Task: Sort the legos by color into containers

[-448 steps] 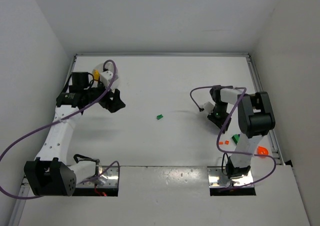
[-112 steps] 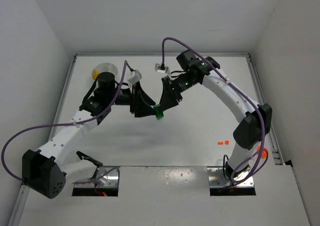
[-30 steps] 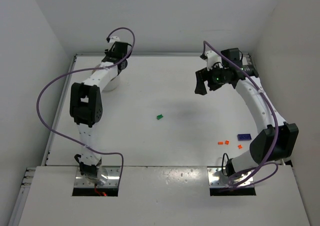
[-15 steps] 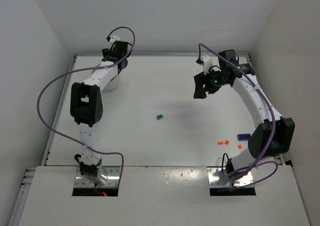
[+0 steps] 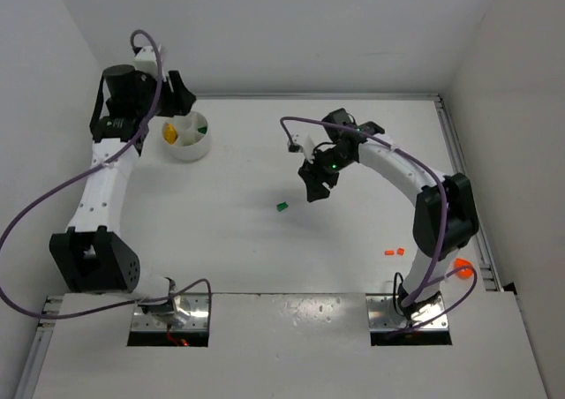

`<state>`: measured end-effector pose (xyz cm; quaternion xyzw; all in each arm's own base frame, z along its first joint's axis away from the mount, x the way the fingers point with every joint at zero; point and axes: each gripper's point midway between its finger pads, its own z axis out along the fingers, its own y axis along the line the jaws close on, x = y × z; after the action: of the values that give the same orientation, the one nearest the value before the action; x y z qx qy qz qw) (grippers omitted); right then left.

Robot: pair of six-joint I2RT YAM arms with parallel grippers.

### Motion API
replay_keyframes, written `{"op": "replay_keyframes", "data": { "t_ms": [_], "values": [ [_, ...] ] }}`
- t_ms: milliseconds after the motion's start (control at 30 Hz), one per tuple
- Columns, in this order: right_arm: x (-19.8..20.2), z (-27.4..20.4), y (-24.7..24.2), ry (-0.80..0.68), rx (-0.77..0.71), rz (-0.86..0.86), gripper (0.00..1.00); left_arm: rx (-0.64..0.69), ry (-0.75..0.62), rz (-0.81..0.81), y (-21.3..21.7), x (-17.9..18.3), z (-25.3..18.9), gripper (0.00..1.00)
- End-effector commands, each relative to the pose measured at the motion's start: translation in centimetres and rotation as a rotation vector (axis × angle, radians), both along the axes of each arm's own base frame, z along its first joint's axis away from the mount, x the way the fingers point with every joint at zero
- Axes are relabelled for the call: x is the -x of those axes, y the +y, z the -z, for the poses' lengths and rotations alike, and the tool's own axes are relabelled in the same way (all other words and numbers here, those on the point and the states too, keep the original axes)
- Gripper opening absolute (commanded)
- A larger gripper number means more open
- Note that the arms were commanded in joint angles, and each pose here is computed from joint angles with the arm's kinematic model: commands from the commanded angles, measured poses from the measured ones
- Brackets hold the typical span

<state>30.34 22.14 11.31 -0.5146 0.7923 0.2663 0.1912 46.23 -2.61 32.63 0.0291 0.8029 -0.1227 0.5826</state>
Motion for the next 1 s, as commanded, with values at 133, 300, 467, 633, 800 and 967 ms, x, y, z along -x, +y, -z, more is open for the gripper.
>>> {"op": "replay_keyframes", "data": {
  "t_ms": [133, 300, 467, 633, 800, 967],
  "values": [
    [-4.4, 0.5, -0.6, -0.063, -0.006, 0.289, 0.59, 0.002, 0.147, 0.459, -12.7, 8.9, 7.5, 0.6],
    [-4.8, 0.8, -6.2, -0.081, 0.032, 0.597, 0.6, -0.09, 0.25, 0.661, -18.7, 14.0, 13.5, 0.6],
    [-4.9, 0.9, -12.8, -0.026, 0.069, 0.786, 0.61, -0.18, 0.367, 0.758, -21.5, 15.9, 18.6, 0.59],
    [-4.2, -0.1, -16.9, -0.009, 0.09, 0.899, 0.61, -0.224, 0.427, 0.727, -23.6, 15.1, 21.2, 0.59],
    [-3.8, -1.0, -18.1, -0.006, 0.075, 0.944, 0.61, -0.287, 0.492, 0.64, -24.6, 14.8, 24.1, 0.58],
    [-3.7, -1.0, -17.8, 0.018, 0.024, 0.959, 0.63, -0.34, 0.502, 0.572, -24.8, 14.2, 25.5, 0.58]
  ]
}}
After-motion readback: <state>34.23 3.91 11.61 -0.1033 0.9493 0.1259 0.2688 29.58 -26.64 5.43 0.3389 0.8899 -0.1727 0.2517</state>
